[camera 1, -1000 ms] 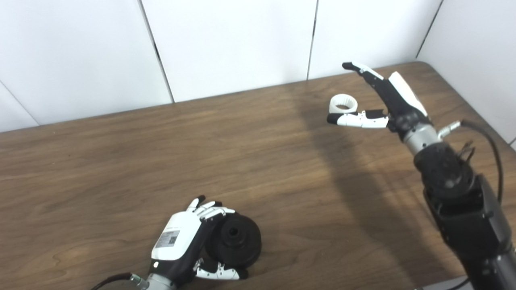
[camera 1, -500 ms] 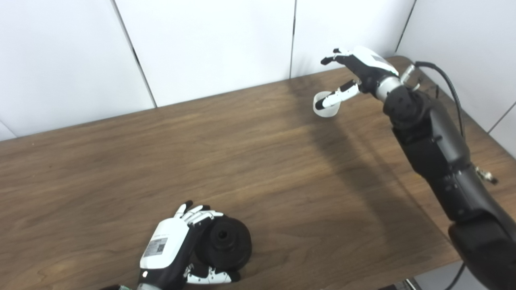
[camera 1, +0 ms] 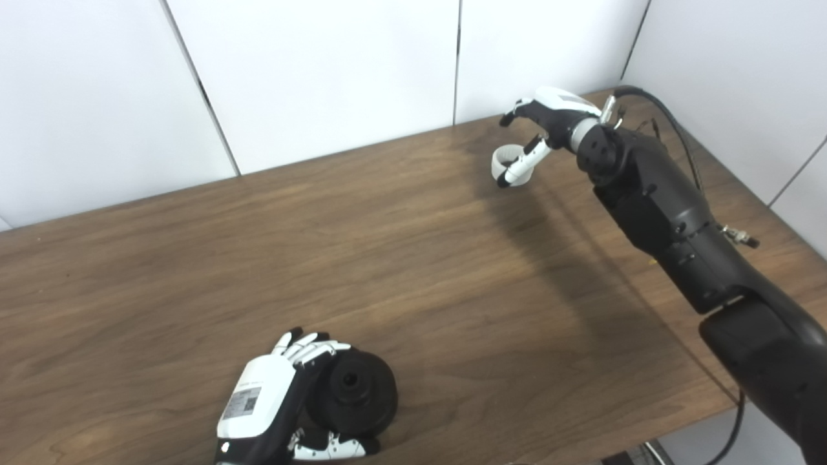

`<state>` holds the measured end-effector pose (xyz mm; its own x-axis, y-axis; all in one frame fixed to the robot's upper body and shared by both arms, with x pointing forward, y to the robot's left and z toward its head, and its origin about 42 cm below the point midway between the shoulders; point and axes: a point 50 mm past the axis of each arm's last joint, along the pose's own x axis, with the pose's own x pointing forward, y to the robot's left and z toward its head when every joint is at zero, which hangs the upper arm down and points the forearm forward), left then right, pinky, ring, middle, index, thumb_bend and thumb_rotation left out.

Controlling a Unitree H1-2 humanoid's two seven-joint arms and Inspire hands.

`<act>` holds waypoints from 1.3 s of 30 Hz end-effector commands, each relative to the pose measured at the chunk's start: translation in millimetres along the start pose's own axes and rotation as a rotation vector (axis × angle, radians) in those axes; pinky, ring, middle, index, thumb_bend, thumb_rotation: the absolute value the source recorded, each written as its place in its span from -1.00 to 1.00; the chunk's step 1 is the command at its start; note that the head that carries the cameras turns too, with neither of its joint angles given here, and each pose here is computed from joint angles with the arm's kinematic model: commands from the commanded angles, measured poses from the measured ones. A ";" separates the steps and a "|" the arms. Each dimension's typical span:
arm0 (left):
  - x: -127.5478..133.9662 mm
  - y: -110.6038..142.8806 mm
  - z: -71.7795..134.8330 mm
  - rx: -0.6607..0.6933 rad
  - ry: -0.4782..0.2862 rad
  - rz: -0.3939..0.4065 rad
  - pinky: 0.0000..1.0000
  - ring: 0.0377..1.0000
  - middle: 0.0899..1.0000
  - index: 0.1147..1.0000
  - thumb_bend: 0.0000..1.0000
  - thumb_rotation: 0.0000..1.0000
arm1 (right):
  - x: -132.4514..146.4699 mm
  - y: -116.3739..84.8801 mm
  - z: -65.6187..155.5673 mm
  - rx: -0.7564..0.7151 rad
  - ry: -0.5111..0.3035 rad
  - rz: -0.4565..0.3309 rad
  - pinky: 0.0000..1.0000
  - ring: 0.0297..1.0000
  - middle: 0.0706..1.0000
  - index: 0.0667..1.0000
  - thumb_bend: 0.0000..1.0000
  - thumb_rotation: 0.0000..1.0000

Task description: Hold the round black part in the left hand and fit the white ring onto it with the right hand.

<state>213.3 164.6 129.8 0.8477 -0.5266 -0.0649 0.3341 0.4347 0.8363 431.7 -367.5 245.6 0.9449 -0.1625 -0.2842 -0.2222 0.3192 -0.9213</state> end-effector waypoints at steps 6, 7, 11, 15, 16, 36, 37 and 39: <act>-4.2 -4.3 -2.8 0.020 0.038 -0.053 0.97 0.75 0.52 -0.17 0.05 -0.90 | 4.7 -32.8 13.5 -0.064 -0.017 -0.074 0.95 1.00 0.92 0.64 0.94 -0.46; -4.2 -4.1 -2.4 0.020 0.038 -0.054 0.97 0.75 0.52 -0.17 0.05 -0.90 | 5.2 -31.6 14.4 -0.069 -0.017 -0.070 0.94 1.00 0.92 0.65 0.94 -0.46; -4.3 -3.7 -1.7 0.020 0.044 -0.055 0.97 0.75 0.52 -0.17 0.05 -0.90 | 6.0 -26.4 15.7 -0.082 -0.017 -0.058 0.92 1.00 0.92 0.66 0.93 -0.44; -4.1 -2.6 -0.7 0.025 0.050 -0.056 0.99 0.76 0.52 -0.17 0.05 -0.90 | 7.1 -23.3 15.3 -0.091 -0.010 -0.043 0.91 1.00 0.93 0.69 0.90 -0.42; -4.0 -2.3 -0.4 0.025 0.050 -0.056 0.99 0.76 0.52 -0.17 0.05 -0.90 | 7.1 -22.7 15.3 -0.093 -0.010 -0.040 0.91 1.00 0.93 0.69 0.90 -0.41; -4.8 -1.1 7.8 0.015 0.039 -0.044 0.97 0.74 0.51 -0.17 0.05 -0.91 | 8.4 -19.8 5.4 -0.127 0.027 -0.018 0.93 1.00 0.91 0.61 0.72 -0.37; -4.8 -0.8 8.2 0.013 0.037 -0.042 0.98 0.75 0.52 -0.17 0.05 -0.91 | 8.2 -19.5 4.8 -0.129 0.027 -0.017 0.93 1.00 0.91 0.60 0.71 -0.37; -4.7 -0.4 8.6 0.011 0.034 -0.038 0.98 0.74 0.51 -0.17 0.05 -0.91 | 8.1 -19.0 4.4 -0.134 0.028 -0.018 0.90 1.00 0.90 0.58 0.70 -0.38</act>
<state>209.8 160.3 135.9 0.8532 -0.5145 -0.0857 0.3429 0.4295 0.8354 436.1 -362.2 229.5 0.9174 -0.1776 -0.3561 -0.3149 0.2230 -0.9226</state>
